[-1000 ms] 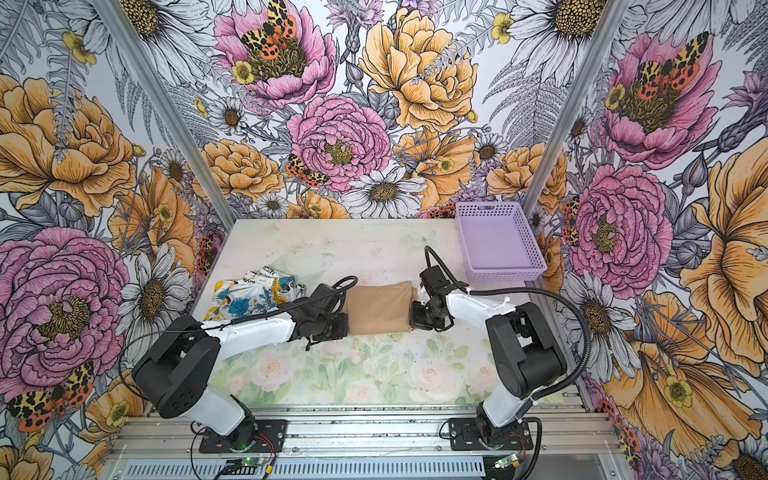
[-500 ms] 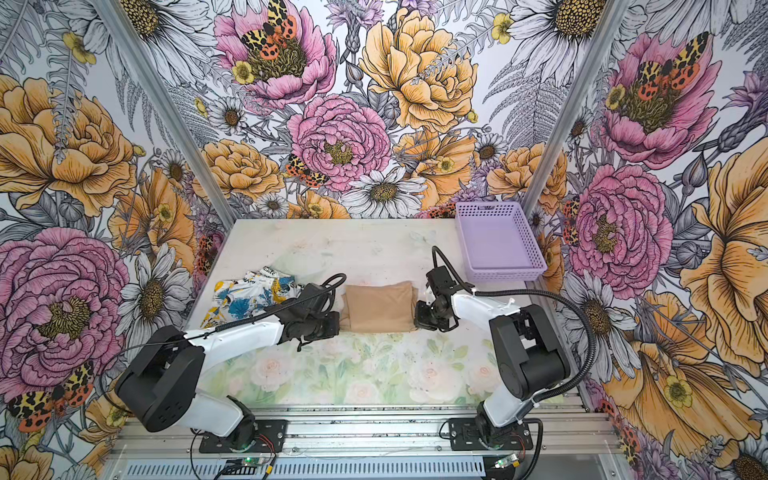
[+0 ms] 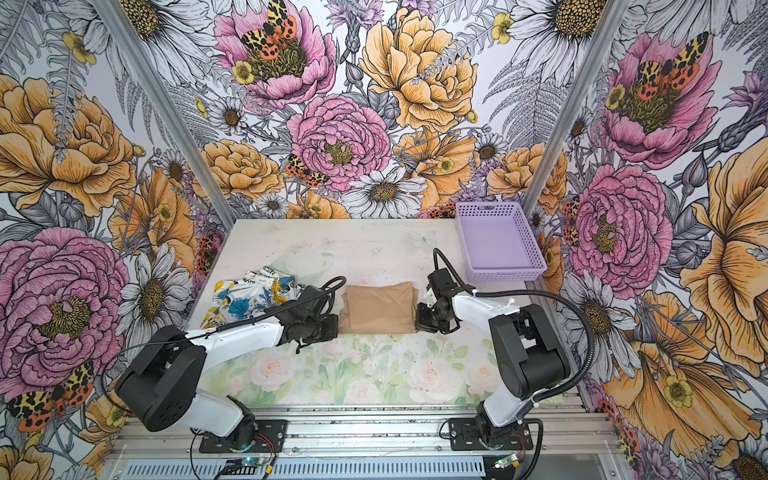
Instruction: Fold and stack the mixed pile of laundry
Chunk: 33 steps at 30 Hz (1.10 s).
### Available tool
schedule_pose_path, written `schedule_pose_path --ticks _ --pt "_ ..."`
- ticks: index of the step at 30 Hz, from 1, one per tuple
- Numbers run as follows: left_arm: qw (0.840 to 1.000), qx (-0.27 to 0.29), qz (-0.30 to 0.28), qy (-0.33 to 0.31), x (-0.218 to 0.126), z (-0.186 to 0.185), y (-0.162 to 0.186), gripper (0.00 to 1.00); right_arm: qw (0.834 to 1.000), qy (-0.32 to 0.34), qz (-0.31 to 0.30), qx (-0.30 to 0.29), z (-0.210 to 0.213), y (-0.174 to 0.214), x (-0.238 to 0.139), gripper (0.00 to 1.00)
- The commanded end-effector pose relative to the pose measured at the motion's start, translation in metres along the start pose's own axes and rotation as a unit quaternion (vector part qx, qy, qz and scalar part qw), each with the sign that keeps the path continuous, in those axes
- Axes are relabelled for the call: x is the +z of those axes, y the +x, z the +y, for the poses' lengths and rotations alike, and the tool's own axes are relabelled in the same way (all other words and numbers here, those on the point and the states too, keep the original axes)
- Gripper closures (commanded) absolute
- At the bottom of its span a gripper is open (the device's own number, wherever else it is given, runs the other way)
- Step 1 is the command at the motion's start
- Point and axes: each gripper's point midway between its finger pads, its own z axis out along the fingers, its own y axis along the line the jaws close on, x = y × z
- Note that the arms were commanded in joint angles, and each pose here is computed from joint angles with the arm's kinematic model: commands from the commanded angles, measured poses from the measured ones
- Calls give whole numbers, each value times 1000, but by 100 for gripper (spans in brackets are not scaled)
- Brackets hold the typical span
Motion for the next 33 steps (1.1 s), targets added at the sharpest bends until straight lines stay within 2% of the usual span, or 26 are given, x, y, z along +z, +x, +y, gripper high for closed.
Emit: schedule_pose_path --ticks 1,11,13,17,20,29,33 --pt "999 9 22 -22 9 11 15 100 1000 19 12 0 -10 6 7 100" --pt "999 5 20 -27 5 13 14 100 1000 18 12 0 -9 6 7 100" --pt "1000 7 5 -16 -6 4 4 99 1000 7 -1 -4 -1 0 -3 94" --pt "1000 17 -23 1 -25 -12 -16 77 1000 -10 -23 -11 14 -11 -21 86" --pt "999 18 -37 8 -33 -19 -28 71 999 -18 -30 -12 19 -19 -27 82" --pt "999 34 -33 12 -21 -28 -43 70 999 -11 -38 -24 20 -39 -25 75" --pt "999 35 -31 20 -12 -32 -45 73 999 -5 -34 -28 18 -46 -19 73"
